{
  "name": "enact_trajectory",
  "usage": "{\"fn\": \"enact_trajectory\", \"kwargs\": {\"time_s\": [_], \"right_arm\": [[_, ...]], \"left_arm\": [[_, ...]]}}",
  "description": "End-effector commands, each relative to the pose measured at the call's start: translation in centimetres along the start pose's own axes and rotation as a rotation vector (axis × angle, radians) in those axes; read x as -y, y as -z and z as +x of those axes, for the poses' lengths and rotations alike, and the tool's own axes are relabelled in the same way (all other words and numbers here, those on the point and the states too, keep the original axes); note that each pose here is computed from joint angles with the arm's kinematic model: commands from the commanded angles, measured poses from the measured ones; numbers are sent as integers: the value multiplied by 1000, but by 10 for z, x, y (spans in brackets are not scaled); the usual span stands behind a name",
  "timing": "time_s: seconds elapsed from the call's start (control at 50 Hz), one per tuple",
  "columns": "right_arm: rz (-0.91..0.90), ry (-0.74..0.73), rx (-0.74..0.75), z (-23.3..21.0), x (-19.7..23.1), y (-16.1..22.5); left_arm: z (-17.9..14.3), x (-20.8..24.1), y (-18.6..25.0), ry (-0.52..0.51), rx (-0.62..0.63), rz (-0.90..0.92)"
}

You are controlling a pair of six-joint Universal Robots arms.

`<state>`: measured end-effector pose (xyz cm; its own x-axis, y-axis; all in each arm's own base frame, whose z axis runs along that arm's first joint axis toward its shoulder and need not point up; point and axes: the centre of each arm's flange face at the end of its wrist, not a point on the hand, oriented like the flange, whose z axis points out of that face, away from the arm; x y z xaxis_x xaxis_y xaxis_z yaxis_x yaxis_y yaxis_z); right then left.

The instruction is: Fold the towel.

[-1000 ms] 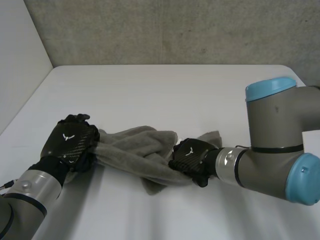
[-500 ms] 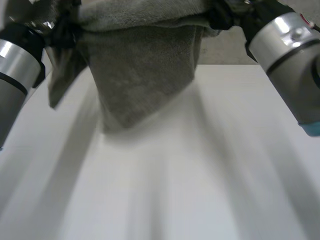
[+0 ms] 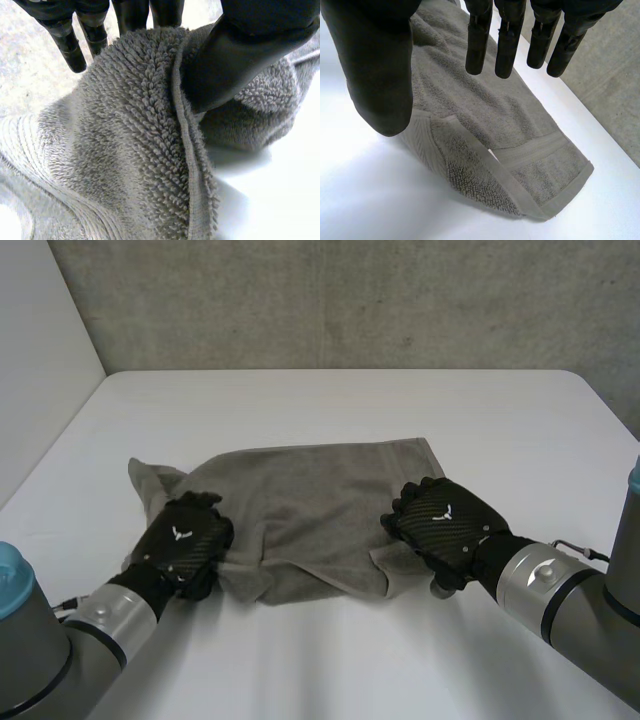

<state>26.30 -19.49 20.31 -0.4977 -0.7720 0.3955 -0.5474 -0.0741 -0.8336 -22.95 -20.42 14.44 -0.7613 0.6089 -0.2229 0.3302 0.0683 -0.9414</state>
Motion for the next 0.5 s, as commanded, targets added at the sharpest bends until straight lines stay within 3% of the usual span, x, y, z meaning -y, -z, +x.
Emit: {"fn": "enact_trajectory", "kwargs": {"time_s": [0.02,0.32,0.5], "right_arm": [[12,-5,10,-1,1,-5],[-43,54,136,-34,-15,-43],[-61,51,140,-36,-23,-46]], "left_arm": [[-15,2,-3,-5,47,1],[-25,8,0,-6,87,20],[-34,10,0,-4,118,29]]}}
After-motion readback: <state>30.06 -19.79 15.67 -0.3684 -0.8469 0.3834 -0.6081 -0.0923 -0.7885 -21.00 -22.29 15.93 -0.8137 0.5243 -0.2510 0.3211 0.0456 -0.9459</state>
